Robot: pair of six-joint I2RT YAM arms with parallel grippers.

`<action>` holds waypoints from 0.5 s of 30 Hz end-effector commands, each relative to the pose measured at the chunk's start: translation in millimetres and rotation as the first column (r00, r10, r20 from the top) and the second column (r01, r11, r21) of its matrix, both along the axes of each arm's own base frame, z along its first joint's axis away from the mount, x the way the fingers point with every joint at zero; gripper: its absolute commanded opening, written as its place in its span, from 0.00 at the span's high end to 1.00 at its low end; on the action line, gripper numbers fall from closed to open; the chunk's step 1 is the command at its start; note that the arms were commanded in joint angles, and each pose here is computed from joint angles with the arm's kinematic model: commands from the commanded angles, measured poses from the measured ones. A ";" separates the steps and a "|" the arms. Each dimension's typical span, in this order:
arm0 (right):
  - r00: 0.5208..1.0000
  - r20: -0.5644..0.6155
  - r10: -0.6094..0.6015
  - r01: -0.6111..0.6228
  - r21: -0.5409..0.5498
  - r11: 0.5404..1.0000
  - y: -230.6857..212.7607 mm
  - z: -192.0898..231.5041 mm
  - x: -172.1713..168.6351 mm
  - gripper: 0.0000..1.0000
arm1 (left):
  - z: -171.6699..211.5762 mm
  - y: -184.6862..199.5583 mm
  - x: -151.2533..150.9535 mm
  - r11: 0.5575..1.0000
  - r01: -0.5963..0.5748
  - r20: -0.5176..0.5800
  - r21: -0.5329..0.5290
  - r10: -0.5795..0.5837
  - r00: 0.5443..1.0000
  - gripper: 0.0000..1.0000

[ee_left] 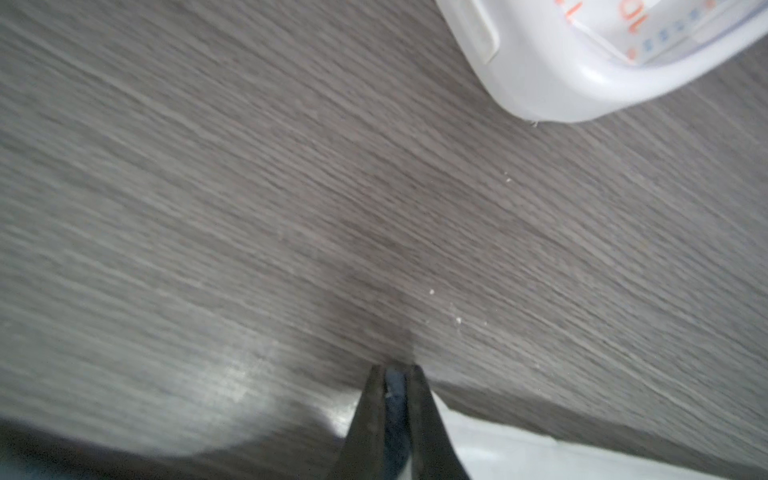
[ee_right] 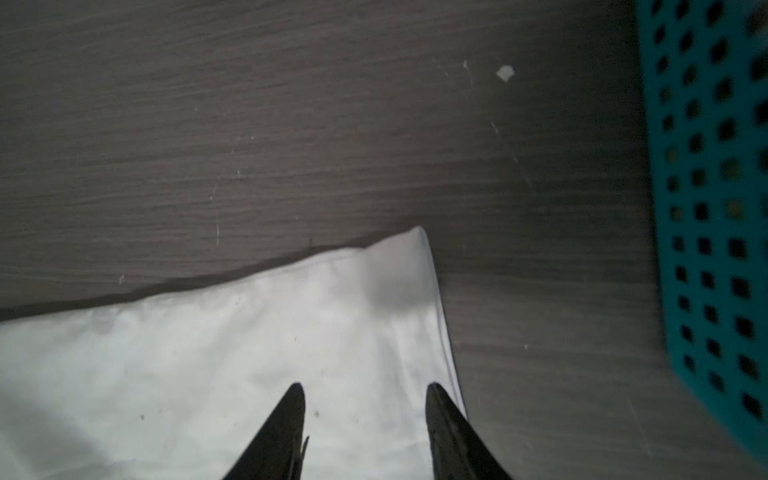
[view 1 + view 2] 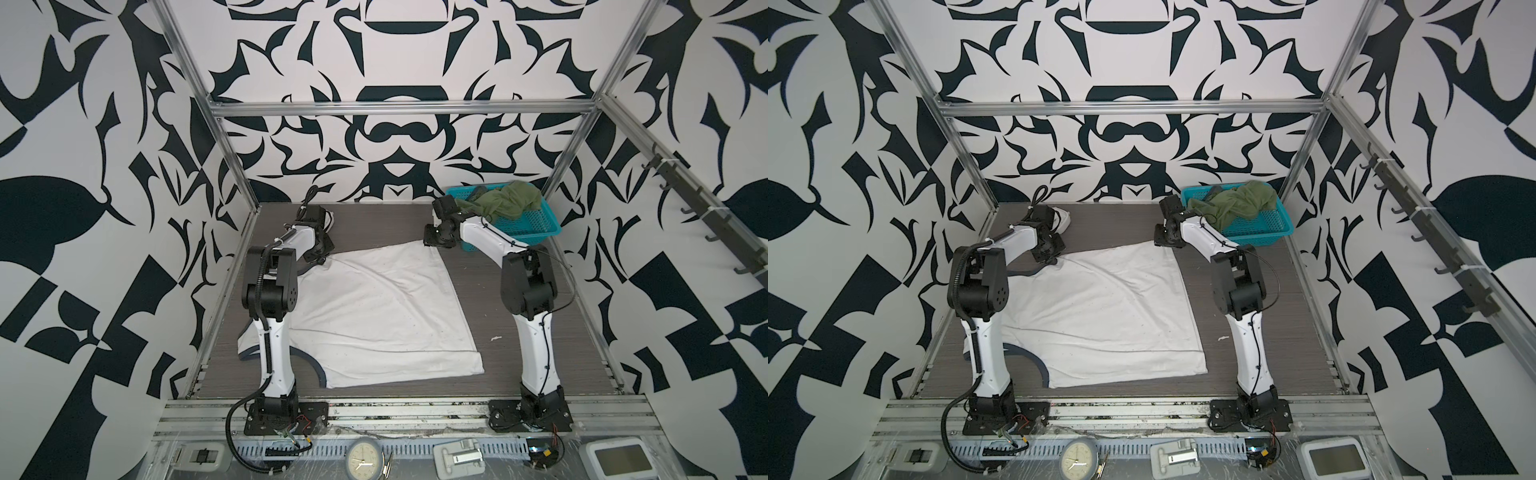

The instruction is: Fold and stack the tank tops

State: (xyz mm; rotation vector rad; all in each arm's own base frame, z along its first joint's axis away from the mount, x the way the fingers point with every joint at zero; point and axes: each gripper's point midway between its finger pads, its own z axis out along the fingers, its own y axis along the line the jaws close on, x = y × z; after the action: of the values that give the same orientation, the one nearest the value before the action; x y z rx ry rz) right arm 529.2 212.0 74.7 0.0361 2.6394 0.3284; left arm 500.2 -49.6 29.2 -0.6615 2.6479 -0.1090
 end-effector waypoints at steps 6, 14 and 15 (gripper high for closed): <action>0.999 0.037 -0.008 0.014 -0.160 0.987 -17.2 1.0 34.0 0.53 | 12.4 1.1 0.5 1.000 0.005 0.023 -0.008 -0.004 1.000 0.88; 1.000 0.014 0.024 -0.021 -0.185 0.982 -14.6 -22.5 40.0 0.58 | 10.8 0.5 1.1 1.000 0.002 0.024 -0.013 -0.002 1.000 0.88; 0.999 0.011 0.030 -0.028 -0.185 0.982 -13.6 -25.3 40.7 0.60 | 9.8 0.0 0.7 1.000 0.004 0.024 -0.015 -0.003 1.000 0.88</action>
State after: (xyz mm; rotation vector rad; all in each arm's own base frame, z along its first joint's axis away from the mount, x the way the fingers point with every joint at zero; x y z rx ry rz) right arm 564.2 202.1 31.4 -0.0367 2.6752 0.1181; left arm 500.8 -50.3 29.4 -0.6602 2.6467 -0.1152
